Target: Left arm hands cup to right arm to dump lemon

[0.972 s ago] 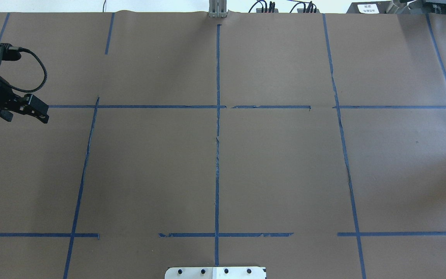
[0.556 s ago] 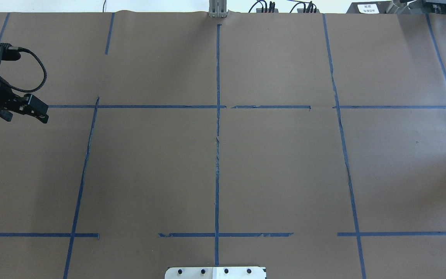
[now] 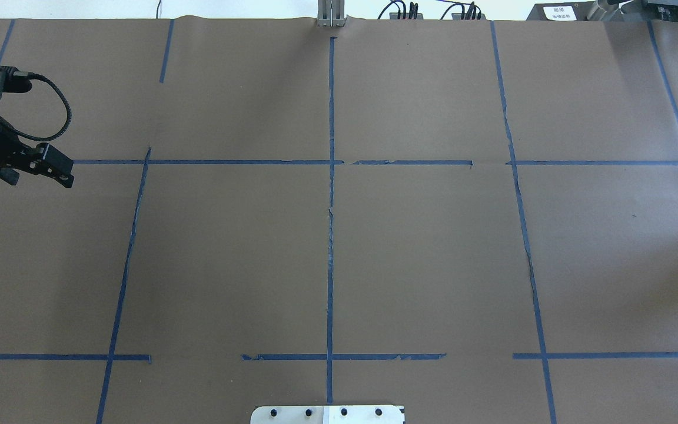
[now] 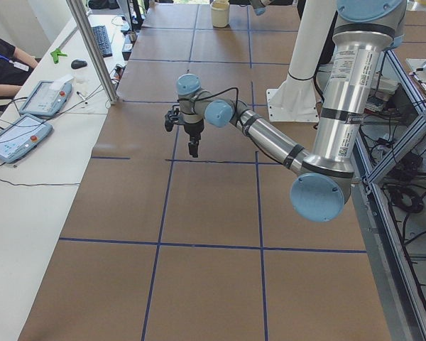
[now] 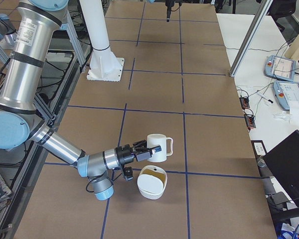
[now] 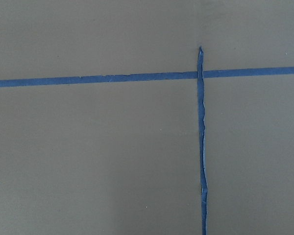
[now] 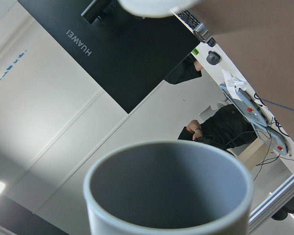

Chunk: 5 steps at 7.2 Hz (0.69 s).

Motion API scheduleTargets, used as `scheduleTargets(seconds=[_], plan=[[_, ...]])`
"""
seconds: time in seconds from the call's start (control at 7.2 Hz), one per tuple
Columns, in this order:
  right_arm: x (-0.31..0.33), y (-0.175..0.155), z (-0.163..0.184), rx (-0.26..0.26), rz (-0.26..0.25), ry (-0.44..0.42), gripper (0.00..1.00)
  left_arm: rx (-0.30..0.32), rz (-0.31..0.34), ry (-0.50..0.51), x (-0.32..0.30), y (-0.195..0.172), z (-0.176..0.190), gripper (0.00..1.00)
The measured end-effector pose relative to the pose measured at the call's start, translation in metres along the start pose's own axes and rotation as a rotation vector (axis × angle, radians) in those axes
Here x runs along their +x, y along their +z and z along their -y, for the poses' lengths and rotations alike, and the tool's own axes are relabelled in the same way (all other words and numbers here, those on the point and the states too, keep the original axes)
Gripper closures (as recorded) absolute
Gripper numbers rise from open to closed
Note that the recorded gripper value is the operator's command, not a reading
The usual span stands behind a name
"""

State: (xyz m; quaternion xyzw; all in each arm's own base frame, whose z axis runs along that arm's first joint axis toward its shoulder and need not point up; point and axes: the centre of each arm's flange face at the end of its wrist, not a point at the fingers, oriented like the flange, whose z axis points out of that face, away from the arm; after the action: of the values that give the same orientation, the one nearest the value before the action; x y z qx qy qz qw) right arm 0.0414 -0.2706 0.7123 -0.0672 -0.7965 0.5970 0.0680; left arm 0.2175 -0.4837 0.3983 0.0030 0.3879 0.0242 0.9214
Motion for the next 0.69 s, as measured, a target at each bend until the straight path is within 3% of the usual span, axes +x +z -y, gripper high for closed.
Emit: scheduleTargets(seconds=[0.42, 0.69], plan=[[-0.0006, 0.0005, 0.0003, 0.008, -0.018, -0.030, 0.83, 0.000, 0.000, 0.001, 0.0003, 0.0000, 0.0001, 0.00], [-0.0096, 0.0072, -0.0035, 0.028, -0.051, -0.142, 0.83, -0.001, 0.000, -0.001, 0.0000, 0.0005, -0.0001, 0.00]])
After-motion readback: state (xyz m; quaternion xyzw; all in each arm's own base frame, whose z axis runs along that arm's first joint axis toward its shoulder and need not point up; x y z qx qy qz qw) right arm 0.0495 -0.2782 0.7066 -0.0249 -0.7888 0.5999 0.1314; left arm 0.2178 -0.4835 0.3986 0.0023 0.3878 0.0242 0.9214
